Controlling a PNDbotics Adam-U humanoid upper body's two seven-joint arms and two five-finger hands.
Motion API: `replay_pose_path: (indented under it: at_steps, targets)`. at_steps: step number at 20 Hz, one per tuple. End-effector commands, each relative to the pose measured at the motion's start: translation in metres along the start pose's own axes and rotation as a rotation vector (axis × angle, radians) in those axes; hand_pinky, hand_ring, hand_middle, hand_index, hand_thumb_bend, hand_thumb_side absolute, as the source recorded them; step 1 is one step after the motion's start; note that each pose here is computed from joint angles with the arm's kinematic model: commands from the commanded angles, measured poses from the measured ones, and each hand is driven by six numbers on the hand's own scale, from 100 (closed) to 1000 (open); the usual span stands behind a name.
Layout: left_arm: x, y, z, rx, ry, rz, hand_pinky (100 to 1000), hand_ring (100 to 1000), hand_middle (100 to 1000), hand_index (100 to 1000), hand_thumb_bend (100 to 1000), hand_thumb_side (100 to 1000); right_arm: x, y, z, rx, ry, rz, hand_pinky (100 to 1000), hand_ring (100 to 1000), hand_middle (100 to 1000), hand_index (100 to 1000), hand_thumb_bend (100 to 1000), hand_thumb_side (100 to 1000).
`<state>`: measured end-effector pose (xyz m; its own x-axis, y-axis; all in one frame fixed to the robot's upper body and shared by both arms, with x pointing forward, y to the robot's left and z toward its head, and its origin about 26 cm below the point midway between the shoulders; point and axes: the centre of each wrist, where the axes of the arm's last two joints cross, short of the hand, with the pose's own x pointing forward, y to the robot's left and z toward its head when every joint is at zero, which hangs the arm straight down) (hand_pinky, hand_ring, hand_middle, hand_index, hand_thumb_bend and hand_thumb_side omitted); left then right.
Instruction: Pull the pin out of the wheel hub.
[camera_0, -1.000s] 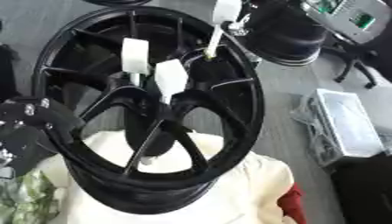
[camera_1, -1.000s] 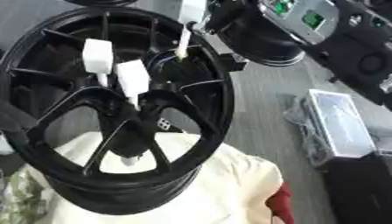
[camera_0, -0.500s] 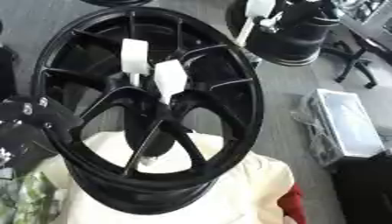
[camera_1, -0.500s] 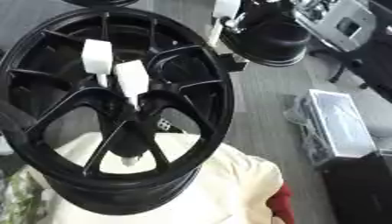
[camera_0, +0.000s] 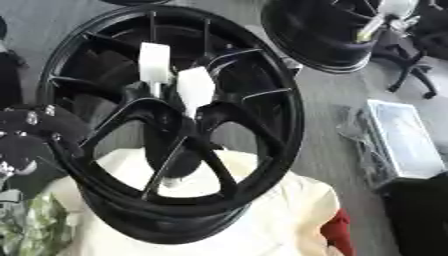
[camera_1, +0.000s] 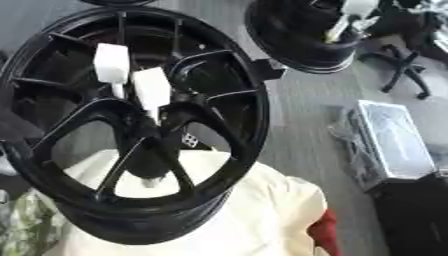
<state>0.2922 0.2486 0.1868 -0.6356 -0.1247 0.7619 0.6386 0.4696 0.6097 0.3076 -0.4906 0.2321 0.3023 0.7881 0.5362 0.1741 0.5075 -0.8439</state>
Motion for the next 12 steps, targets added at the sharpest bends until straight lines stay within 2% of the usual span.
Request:
replay_pose_path:
  at_steps: [1,3,4,5,6,7,8,9,10,11,12]
  targets:
    - [0.007,0.007,0.004,0.019,-0.003,-0.048,629,771,672,720,100,757,-0.041,-0.033,0.006,-0.112,0.122,-0.005,606,452,319,402,100,280]
    - [0.007,0.008,0.004,0.026,-0.005,-0.058,630,771,672,720,100,756,-0.082,-0.029,0.014,-0.094,0.225,0.007,646,504,384,466,100,349]
    - [0.007,0.008,0.005,0.029,-0.005,-0.062,630,771,673,720,100,756,-0.1,-0.026,0.019,-0.066,0.261,0.024,681,563,451,535,100,400]
    - [0.007,0.009,0.005,0.033,-0.006,-0.065,630,772,673,720,100,756,-0.117,-0.023,0.024,-0.026,0.287,0.048,718,626,519,620,100,157]
    - [0.007,0.009,0.006,0.037,-0.005,-0.069,630,771,673,721,100,757,-0.133,-0.022,0.03,0.013,0.306,0.082,753,697,599,719,276,504]
    - [0.007,0.009,0.006,0.041,-0.004,-0.072,630,772,673,721,100,758,-0.148,-0.02,0.035,0.056,0.319,0.132,818,808,751,863,363,513]
    - [0.007,0.009,0.007,0.043,-0.004,-0.074,631,772,673,721,100,758,-0.162,-0.018,0.041,0.11,0.329,0.183,861,868,815,930,401,494]
    - [0.007,0.009,0.007,0.044,-0.004,-0.075,631,772,673,721,100,757,-0.172,-0.019,0.045,0.148,0.334,0.22,915,917,853,961,459,547]
    - [0.007,0.009,0.007,0.046,-0.006,-0.077,631,772,673,721,100,757,-0.181,-0.02,0.049,0.168,0.338,0.262,946,940,870,971,451,589]
    - [0.007,0.009,0.006,0.047,-0.008,-0.078,631,772,673,721,100,756,-0.187,-0.022,0.052,0.172,0.346,0.3,971,953,890,984,440,719]
    - [0.008,0.01,0.006,0.048,-0.01,-0.078,631,772,673,721,100,755,-0.192,-0.022,0.054,0.168,0.355,0.325,976,951,895,983,438,760]
